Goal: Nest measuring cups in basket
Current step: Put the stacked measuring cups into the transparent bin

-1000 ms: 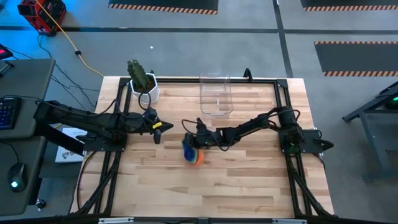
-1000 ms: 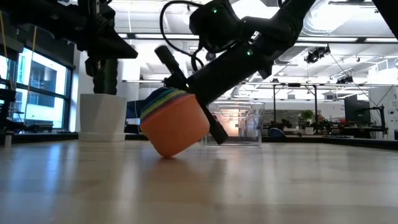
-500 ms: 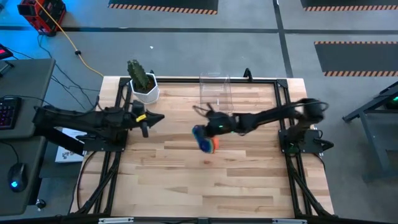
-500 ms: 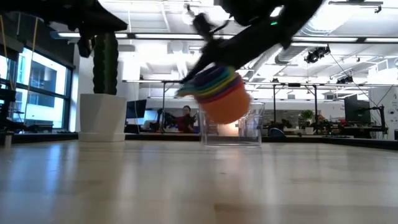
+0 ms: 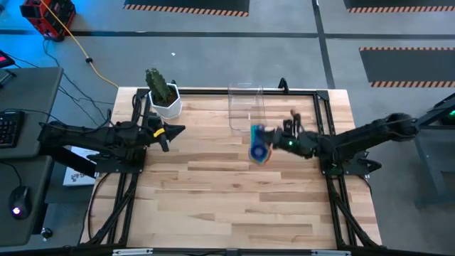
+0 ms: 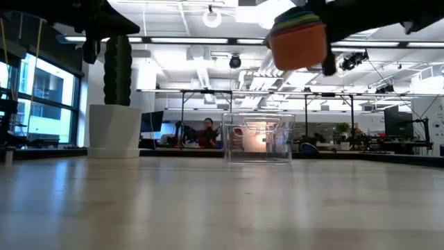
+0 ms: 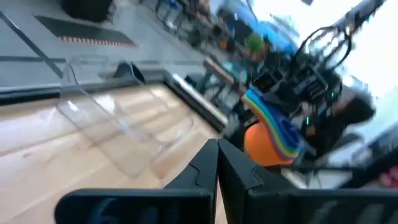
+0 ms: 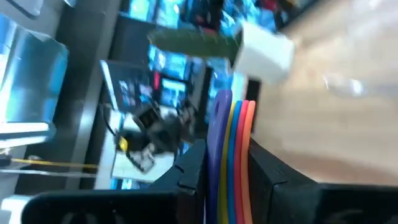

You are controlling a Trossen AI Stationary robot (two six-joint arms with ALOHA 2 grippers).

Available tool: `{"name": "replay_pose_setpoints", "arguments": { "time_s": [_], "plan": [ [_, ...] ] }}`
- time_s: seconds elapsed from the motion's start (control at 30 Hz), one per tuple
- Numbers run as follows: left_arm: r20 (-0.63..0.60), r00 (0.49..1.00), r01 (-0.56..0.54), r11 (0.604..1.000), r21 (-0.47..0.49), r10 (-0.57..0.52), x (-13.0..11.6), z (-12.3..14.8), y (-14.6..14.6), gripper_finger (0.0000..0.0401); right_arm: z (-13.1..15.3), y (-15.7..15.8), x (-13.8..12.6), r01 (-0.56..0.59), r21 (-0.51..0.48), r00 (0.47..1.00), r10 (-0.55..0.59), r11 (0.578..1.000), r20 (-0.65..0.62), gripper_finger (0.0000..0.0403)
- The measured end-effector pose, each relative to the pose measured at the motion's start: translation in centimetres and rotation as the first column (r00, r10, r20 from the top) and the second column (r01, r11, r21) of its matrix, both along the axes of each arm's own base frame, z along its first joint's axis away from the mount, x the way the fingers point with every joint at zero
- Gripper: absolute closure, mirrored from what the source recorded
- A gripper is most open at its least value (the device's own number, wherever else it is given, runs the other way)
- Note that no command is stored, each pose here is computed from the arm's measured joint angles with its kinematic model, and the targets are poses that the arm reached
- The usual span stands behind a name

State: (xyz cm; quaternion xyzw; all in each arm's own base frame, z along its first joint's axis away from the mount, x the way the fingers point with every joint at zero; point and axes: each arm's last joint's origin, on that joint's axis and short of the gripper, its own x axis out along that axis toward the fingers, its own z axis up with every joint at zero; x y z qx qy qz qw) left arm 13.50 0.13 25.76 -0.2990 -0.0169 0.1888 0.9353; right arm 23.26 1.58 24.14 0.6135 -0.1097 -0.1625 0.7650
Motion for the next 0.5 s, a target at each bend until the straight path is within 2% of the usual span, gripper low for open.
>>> {"name": "replay_pose_setpoints", "arguments": {
  "time_s": [0.17,0.23,0.37,0.5],
  "plan": [
    [0.078,0.992,-0.095,0.994,-0.049,0.099,0.6,0.5,0.2,0.0401,3.6,-4.6,1.3,0.037,-0.132,0.998,-0.030,0.991,0.053,0.0347],
    [0.109,0.988,-0.105,0.991,-0.082,0.113,1.1,0.6,0.4,0.0401,4.3,-7.2,1.9,0.044,-0.179,0.999,-0.042,0.983,0.016,0.0347],
    [0.121,0.989,-0.073,0.991,-0.113,0.087,2.2,0.3,0.8,0.0401,5.0,-12.2,2.7,0.065,-0.185,0.997,-0.072,0.981,-0.035,0.0348],
    [0.087,0.989,-0.107,0.988,-0.111,0.117,3.1,-0.3,1.9,0.0401,3.1,-16.4,4.3,0.040,-0.113,0.992,-0.053,0.993,-0.118,0.0348]
  ]
}}
